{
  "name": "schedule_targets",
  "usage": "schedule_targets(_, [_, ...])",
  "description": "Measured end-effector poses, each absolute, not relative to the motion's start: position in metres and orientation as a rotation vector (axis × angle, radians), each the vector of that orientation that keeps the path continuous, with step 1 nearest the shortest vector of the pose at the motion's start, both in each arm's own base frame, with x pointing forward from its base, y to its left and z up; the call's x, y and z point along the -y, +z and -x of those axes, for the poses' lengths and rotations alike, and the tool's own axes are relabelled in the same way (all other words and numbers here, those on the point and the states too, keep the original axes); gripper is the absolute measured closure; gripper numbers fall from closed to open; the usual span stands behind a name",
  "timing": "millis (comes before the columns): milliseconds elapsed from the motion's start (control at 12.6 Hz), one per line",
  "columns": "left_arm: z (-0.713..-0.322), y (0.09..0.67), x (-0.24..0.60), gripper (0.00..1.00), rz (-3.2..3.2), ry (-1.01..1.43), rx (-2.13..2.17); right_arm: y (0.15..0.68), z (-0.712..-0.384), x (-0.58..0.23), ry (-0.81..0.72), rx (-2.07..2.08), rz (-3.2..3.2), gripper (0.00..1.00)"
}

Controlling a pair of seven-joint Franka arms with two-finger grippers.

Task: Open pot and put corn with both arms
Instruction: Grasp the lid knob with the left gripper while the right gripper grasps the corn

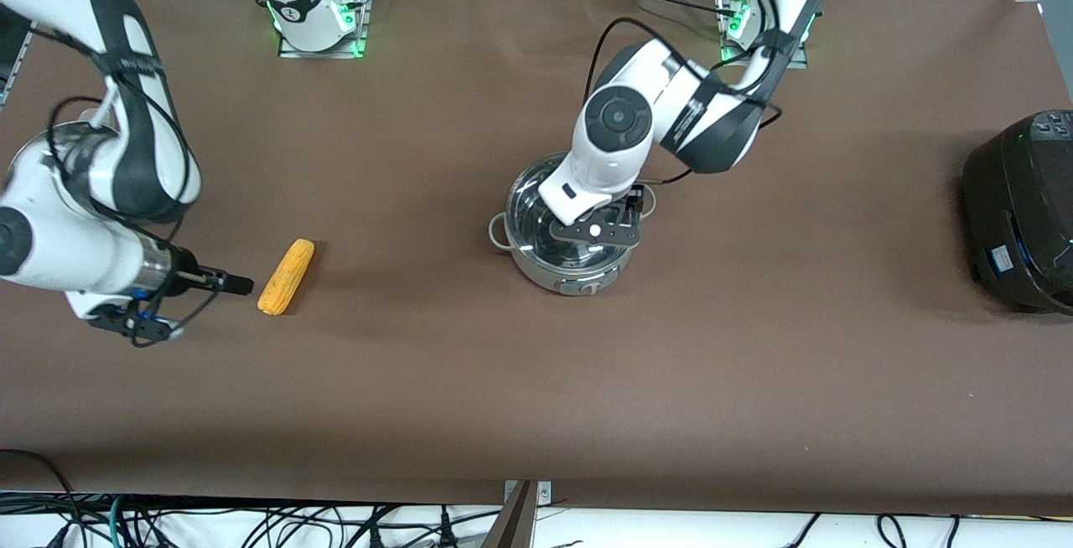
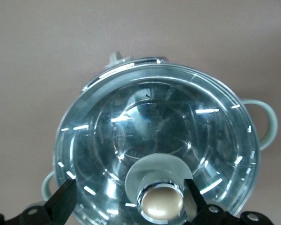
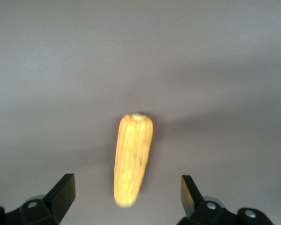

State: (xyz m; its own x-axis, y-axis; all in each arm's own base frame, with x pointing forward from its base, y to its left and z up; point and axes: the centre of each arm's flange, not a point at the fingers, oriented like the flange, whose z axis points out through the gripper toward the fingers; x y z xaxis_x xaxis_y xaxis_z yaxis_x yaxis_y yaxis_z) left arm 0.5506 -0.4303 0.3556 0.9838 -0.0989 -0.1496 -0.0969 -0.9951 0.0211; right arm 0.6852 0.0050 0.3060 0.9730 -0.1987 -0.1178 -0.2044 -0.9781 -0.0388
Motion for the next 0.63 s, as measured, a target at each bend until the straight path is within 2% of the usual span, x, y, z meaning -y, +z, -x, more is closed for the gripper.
schedule_targets(317, [-0.546, 0.353, 0.439, 0.0, -3.111, -0.24, 0.176, 0.252, -0.687, -0.019, 0.113, -0.301, 3.057, 0.0])
schedule_targets(554, [-0.539, 0.346, 0.447, 0.0, -3.113, -0.261, 0.198, 0.22, -0.673, -0.026, 0.029, -0.296, 3.052, 0.0])
schedule_targets(634, [-0.537, 0.343, 0.45, 0.04, -3.114, -0.266, 0.207, 0.21, -0.668, -0.029, 0.022, -0.292, 3.051, 0.0])
